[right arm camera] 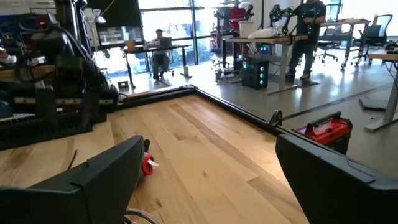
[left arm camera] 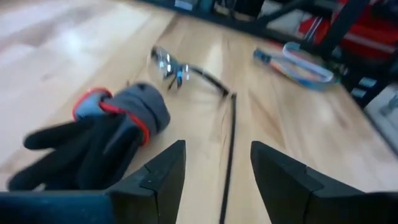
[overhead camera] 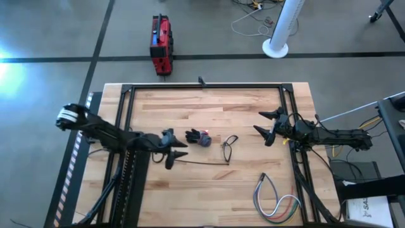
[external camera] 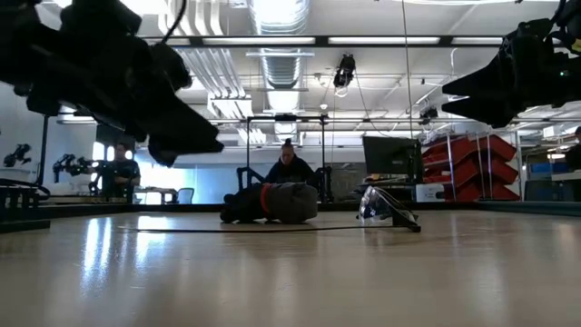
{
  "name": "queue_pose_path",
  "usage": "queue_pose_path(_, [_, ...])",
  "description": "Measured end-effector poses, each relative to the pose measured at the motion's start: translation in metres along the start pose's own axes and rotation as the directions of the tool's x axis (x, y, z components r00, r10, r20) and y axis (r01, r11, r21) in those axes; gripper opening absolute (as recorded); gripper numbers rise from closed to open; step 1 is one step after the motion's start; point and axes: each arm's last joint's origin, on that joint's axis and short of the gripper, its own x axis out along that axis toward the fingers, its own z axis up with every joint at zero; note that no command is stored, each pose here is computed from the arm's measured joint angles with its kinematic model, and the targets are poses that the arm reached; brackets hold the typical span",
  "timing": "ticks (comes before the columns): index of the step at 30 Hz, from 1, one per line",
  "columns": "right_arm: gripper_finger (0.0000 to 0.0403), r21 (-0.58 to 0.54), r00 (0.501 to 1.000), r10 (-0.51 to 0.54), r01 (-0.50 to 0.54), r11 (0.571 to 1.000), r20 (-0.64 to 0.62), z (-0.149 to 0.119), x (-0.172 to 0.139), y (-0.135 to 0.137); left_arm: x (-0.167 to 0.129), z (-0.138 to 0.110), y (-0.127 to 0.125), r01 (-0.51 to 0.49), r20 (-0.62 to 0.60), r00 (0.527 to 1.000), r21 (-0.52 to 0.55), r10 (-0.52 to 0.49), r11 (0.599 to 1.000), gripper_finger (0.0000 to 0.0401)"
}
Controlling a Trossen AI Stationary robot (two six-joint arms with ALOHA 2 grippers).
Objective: Ziptie cables
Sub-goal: Wrap the cable wires together using a black zip tie
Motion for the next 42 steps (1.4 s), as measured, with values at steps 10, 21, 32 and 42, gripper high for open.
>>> queue_pose_path(10, [0.0353, 0.000, 1.000, 0.000, 0.000, 1.000, 0.000, 0.000, 0.000, 0.000, 0.038, -0.011, -0.016, 0.051, -0.115, 0.992, 0.064, -0.043, 0.997, 0.0194])
queue_pose_path(21, [0.0353, 0.000, 1.000, 0.000, 0.000, 1.000, 0.001, 0.000, 0.000, 0.000, 0.114, -0.024, -0.032, 0.042, -0.175, 0.984, 0.115, -0.021, 0.992, 0.0182])
queue_pose_path(32, [0.0353, 0.000, 1.000, 0.000, 0.000, 1.000, 0.000, 0.000, 0.000, 0.000, 0.172, -0.019, -0.044, -0.023, -0.143, 0.988, 0.201, 0.052, 0.979, 0.0151])
queue_pose_path(42, [0.0353, 0.000, 1.000, 0.000, 0.000, 1.000, 0.001, 0.000, 0.000, 0.000, 0.179, -0.028, -0.042, -0.063, -0.164, 0.980, 0.292, 0.115, 0.954, 0.0095])
